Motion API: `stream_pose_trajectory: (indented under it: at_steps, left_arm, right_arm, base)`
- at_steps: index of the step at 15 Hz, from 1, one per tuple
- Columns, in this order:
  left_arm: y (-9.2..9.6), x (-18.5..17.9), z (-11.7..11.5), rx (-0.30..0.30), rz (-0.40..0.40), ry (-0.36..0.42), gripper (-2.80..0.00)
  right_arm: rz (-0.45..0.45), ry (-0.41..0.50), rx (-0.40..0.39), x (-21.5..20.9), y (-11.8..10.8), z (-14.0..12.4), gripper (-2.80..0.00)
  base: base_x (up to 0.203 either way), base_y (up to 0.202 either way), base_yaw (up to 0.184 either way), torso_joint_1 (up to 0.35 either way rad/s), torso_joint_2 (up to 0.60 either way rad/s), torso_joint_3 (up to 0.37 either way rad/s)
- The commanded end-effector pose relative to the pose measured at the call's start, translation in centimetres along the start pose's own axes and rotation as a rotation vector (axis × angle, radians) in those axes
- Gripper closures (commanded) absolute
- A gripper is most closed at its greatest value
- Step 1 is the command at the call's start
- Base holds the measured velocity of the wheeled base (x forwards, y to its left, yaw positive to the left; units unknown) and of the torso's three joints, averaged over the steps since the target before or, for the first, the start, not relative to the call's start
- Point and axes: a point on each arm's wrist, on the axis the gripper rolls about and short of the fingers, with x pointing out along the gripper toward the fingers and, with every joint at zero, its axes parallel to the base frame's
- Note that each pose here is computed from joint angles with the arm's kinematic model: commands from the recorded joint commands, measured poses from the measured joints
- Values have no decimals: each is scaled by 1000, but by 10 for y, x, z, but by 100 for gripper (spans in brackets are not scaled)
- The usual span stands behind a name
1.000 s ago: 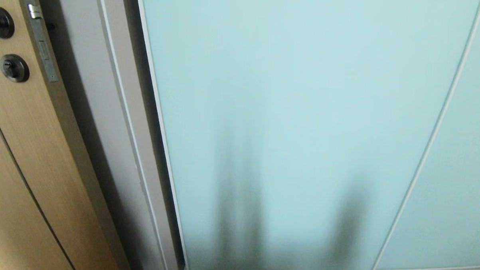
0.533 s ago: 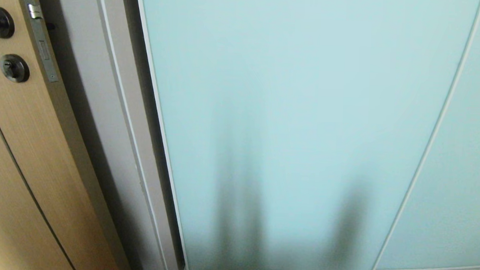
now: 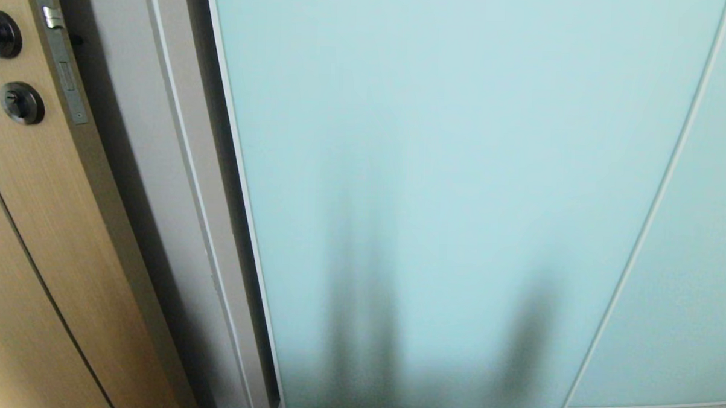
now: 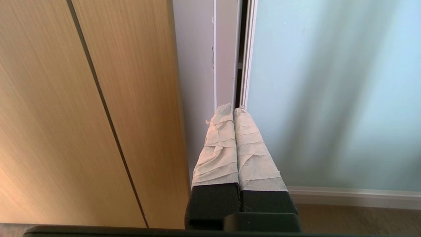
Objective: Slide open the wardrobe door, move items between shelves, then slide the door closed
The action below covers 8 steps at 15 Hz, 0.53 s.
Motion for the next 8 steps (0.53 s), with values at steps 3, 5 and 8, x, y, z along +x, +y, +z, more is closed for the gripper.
stream_pose_trajectory:
  at_steps: [3,5,8]
  left_arm:
    - [0,0,0,0,1,3,0]
    - [0,0,0,-1,1,3,0]
    - [0,0,0,0,1,2,0]
  right_arm:
    - [-2,1,4,0,0,0,0]
    - [-2,0,2,0,0,0,0]
    - [-2,0,4,0,0,0,0]
  base:
    - [0,0,0,0,0,0]
    - [0,0,0,0,0,0]
    - [0,0,0,0,0,0]
